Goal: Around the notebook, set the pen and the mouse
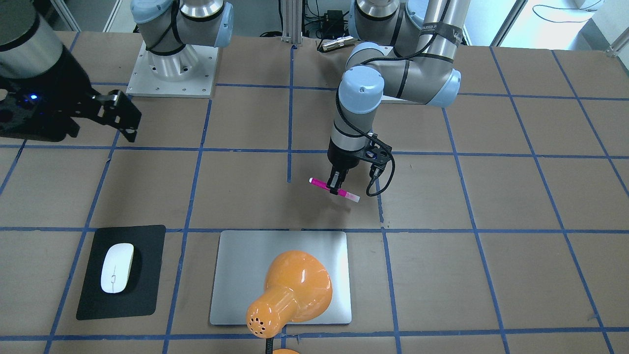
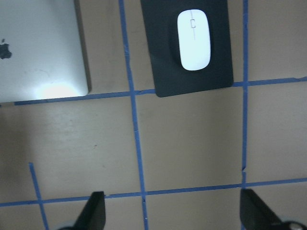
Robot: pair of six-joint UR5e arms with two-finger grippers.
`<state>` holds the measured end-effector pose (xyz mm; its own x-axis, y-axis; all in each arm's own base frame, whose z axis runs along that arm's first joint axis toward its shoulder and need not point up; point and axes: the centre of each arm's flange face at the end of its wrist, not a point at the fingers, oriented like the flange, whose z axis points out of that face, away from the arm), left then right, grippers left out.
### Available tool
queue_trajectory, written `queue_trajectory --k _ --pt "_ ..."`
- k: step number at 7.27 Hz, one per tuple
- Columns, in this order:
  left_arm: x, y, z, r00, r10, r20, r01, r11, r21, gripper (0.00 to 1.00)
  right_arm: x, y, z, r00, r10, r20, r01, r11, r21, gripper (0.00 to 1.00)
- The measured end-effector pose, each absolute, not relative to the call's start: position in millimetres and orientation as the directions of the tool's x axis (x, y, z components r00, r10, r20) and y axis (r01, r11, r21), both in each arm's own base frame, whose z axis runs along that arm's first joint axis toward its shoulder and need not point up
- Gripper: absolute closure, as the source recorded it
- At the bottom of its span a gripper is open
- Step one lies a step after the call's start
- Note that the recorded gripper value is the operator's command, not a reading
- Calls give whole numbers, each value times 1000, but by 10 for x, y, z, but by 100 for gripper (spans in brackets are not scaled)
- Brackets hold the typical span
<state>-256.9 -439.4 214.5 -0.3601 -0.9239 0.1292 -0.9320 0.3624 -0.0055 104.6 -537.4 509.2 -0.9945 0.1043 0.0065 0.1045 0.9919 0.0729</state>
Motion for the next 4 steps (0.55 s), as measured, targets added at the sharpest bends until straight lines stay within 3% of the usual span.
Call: queue_trajectory --k 4 --pt "-2960 -4336 2088 -256 -958 126 -966 259 12 100 1496 -5165 4957 -988 154 27 156 983 97 0"
